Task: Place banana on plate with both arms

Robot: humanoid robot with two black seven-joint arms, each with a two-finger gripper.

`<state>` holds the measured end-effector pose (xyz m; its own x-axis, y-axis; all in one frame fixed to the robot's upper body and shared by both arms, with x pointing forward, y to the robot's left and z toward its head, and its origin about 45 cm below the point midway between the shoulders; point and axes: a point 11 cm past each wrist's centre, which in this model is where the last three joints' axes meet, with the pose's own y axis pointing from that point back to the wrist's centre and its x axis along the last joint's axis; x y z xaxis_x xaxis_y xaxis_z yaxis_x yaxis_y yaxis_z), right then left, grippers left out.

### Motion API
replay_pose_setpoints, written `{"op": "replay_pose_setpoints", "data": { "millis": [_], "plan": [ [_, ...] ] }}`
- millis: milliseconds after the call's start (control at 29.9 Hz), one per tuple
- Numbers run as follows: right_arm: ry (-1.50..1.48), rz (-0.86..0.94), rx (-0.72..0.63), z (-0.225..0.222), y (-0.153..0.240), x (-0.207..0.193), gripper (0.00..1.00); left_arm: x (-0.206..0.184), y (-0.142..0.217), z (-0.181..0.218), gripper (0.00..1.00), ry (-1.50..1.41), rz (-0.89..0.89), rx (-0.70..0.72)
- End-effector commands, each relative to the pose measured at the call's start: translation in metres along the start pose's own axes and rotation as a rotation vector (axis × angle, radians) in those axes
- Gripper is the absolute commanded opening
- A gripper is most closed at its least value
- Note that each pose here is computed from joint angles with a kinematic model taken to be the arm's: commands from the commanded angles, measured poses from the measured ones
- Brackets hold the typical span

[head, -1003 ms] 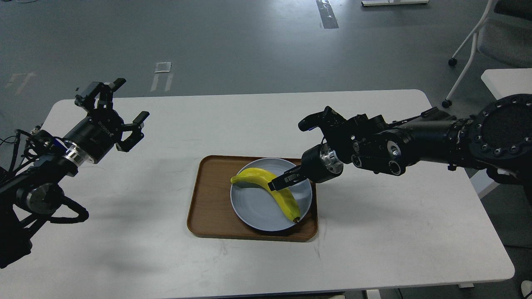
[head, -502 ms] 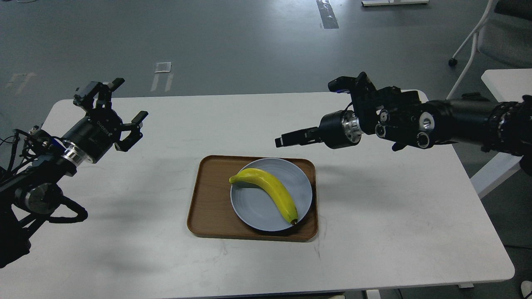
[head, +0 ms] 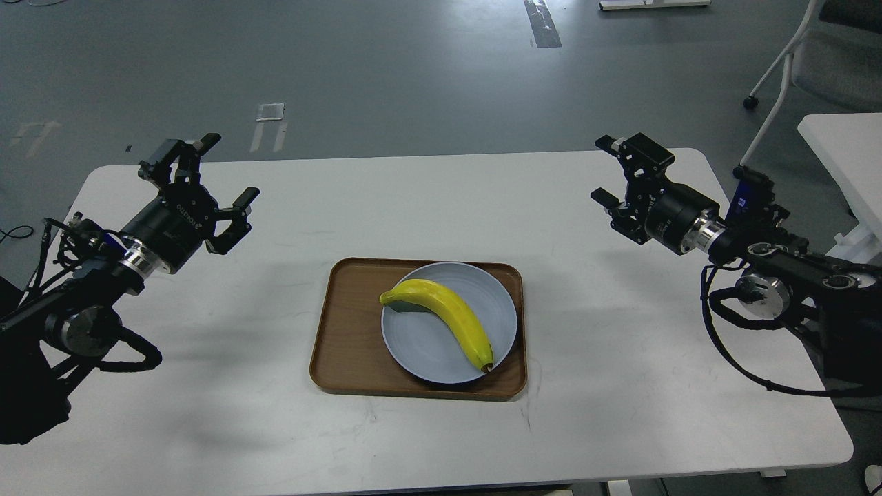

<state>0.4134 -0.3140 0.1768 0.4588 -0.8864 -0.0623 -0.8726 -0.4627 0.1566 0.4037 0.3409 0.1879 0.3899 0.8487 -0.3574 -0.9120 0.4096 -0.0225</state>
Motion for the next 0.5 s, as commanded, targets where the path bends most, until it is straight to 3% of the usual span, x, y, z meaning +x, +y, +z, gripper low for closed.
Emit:
{"op": "replay_pose_setpoints", "data": {
  "millis": [0,468],
  "plan": [
    [-0.134,0.056,0.022,0.018,0.014,0.006,1.00,0.000,-0.002,-0.006,0.98,0.009,0.008,0.004],
    [-0.217,0.083,0.007,0.040,0.031,0.010,1.00,-0.012,-0.012,-0.038,0.98,0.065,0.019,0.020]
  ]
}}
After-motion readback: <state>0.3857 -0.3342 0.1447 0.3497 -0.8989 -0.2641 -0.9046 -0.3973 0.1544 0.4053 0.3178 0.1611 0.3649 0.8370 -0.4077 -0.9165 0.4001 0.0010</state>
